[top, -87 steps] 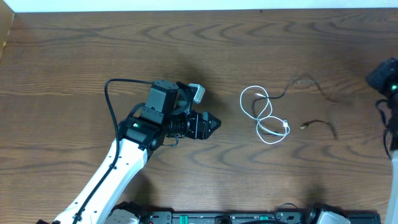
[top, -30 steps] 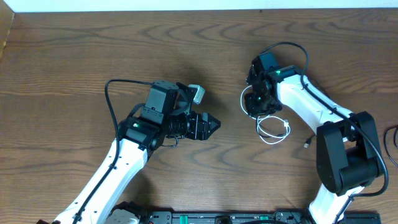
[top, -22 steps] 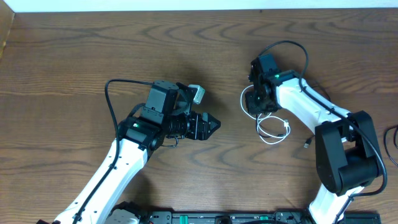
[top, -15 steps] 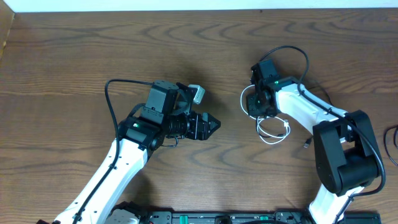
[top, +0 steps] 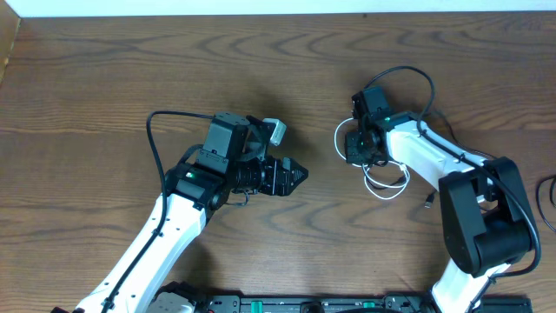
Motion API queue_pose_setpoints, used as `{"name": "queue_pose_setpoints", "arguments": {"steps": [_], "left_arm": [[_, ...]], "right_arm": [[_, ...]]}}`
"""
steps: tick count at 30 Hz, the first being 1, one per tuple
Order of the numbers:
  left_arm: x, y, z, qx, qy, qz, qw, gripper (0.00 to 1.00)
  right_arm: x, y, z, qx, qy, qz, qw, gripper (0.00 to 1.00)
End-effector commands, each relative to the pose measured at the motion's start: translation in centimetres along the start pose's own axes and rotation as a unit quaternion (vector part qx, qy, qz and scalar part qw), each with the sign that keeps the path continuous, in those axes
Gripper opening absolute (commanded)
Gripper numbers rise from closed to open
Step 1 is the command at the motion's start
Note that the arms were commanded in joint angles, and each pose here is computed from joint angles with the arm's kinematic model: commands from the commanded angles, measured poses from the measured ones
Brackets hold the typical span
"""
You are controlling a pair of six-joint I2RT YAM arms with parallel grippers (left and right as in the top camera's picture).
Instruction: Untangle cables
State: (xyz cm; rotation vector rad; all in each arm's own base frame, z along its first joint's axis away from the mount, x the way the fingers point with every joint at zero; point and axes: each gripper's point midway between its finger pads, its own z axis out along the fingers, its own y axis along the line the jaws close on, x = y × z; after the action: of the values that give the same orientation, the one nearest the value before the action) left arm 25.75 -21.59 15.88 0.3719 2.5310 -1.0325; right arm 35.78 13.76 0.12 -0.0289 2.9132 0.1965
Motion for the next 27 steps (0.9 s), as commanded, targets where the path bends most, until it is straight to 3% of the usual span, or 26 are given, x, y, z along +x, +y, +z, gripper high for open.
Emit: {"name": "queue_pose_setpoints", "arguments": {"steps": [1,6,10,17,23,27], "left_arm": [[-0.3,0.0,0.0,-0.004,-0.002,0.008,1.000,0.70],[-0.3,0.0,0.0,-0.004,-0.001,0.007,1.000,0.71],[-0.3,0.0,0.0,-0.004,-0.002,0.008,1.000,0.70],[-0.3,0.0,0.0,-0.004,-0.001,0.007,1.000,0.70],[-0.3,0.0,0.0,-0.004,-0.001,0.007,1.000,0.71],[-0.4,0.0,0.0,-0.004,-0.002,0.008,1.000,0.70]], "right_arm": [[-1.9,1.1,-3.5,-0.066,-0.035,0.030,0.997,0.01],[-6.3,1.6,-10.8,-0.171,-0.137,0.064,0.974,0.01],[-8.6,-1.6,-16.4,-0.175,-0.220,0.102,0.954,0.01],[-8.6,-9.9,-20.5,-0.081,-0.283,0.159,0.942,0.01],[-4.4,-19.8,-20.2,0.085,-0.246,0.255,0.931,0.01],[-1.3,-24.1,-20.3,0.139,-0.213,0.311,0.916,0.01]]}}
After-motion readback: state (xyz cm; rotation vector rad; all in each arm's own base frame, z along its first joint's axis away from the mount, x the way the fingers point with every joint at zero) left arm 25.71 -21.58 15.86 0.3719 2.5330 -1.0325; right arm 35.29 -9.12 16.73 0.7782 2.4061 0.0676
